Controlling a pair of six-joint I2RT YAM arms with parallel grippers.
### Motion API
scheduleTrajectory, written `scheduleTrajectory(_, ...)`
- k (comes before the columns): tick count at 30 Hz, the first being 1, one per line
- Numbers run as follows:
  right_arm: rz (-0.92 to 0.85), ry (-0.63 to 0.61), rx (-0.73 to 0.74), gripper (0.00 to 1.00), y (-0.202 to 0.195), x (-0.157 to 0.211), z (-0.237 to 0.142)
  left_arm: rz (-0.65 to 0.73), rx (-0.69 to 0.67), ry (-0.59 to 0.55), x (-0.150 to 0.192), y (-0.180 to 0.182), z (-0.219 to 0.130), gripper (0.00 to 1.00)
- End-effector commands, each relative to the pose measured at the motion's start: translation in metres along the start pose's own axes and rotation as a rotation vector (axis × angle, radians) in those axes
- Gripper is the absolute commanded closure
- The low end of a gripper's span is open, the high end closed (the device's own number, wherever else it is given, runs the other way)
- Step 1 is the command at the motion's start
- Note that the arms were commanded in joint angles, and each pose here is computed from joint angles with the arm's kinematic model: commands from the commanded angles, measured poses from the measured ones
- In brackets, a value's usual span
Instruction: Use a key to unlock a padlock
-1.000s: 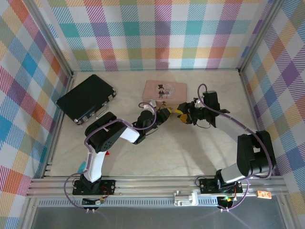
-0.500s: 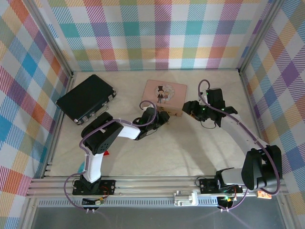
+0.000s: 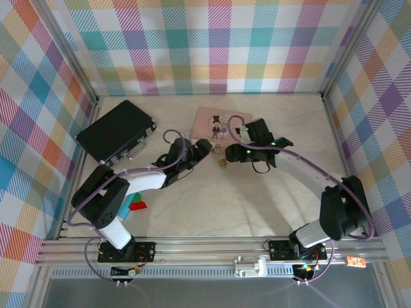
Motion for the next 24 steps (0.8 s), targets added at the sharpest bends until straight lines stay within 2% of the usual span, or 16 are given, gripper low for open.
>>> scheduleTrajectory(1,-0.129,0.079,0.082,0.44,0.011,-0.001,0.019,0.008,-0.054,-0.025,-0.018,0.007,-0.013,0.27)
scheduleTrajectory(8,-0.302,0.251,0.27,0.45,0.037,-0.001,0.064,-0.015,-0.059,-0.07,-0.047,0.011,-0.021,0.27)
scheduleTrajectory(13,-0.341,0.309,0.444,0.45,0.036,0.003,0.091,-0.02,-0.058,-0.082,-0.052,0.014,-0.021,0.27)
scheduleTrajectory(24,-0.371,0.301,0.487,0.54,0.032,0.009,0.116,-0.032,-0.07,-0.088,-0.058,0.021,-0.022,0.27)
Point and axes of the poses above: each hand's point on the last joint's axis, 136 mm out from that joint toward the fingers, its own z axis out along the fingers, its own y axis along the line the jaws close on, x = y × z, the point moved 9 cm from there along -z, back along the fingers, and after that the axes turned 11 degrees about -z, right-handed, at the moved point
